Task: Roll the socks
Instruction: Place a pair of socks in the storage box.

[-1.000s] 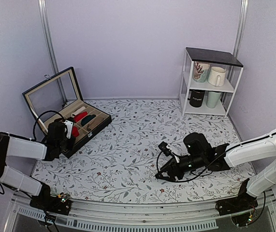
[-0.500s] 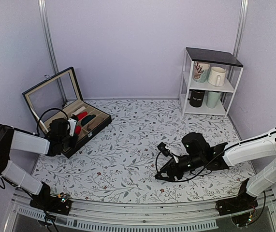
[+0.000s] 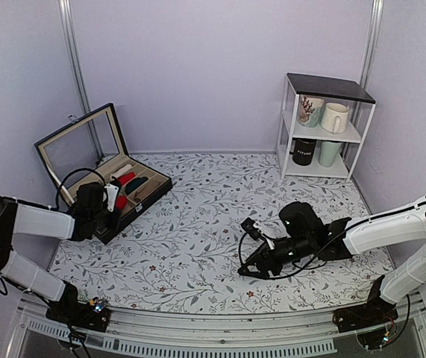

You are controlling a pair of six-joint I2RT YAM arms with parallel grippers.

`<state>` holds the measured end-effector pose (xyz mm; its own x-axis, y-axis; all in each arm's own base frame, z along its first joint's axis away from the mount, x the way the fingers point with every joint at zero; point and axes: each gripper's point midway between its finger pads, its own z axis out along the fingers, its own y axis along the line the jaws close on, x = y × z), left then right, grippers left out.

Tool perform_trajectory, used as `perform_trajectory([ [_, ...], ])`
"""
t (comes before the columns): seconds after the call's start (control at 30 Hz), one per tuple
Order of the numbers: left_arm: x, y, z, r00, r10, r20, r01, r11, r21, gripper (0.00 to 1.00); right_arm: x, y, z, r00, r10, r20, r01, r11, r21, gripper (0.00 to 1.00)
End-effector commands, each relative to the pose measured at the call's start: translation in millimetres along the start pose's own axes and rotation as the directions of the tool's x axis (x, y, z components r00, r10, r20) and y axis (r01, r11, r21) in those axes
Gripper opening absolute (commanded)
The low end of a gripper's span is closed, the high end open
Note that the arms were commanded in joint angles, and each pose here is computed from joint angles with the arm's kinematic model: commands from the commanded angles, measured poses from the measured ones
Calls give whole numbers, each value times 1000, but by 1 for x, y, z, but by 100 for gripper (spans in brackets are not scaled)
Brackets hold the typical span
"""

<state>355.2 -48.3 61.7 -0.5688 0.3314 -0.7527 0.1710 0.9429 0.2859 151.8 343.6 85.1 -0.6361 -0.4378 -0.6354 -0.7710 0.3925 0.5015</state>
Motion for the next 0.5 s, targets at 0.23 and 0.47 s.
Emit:
perform_trajectory([
  [0.23, 6, -2, -14, 998, -3, -56, 5, 999, 43, 0, -6, 2, 1, 999, -19, -27, 19, 1000, -4, 61],
  [0.47, 0, 1, -7, 992, 13, -128, -9, 999, 34, 0, -3, 3, 2, 999, -16, -35, 16, 1000, -10, 61],
])
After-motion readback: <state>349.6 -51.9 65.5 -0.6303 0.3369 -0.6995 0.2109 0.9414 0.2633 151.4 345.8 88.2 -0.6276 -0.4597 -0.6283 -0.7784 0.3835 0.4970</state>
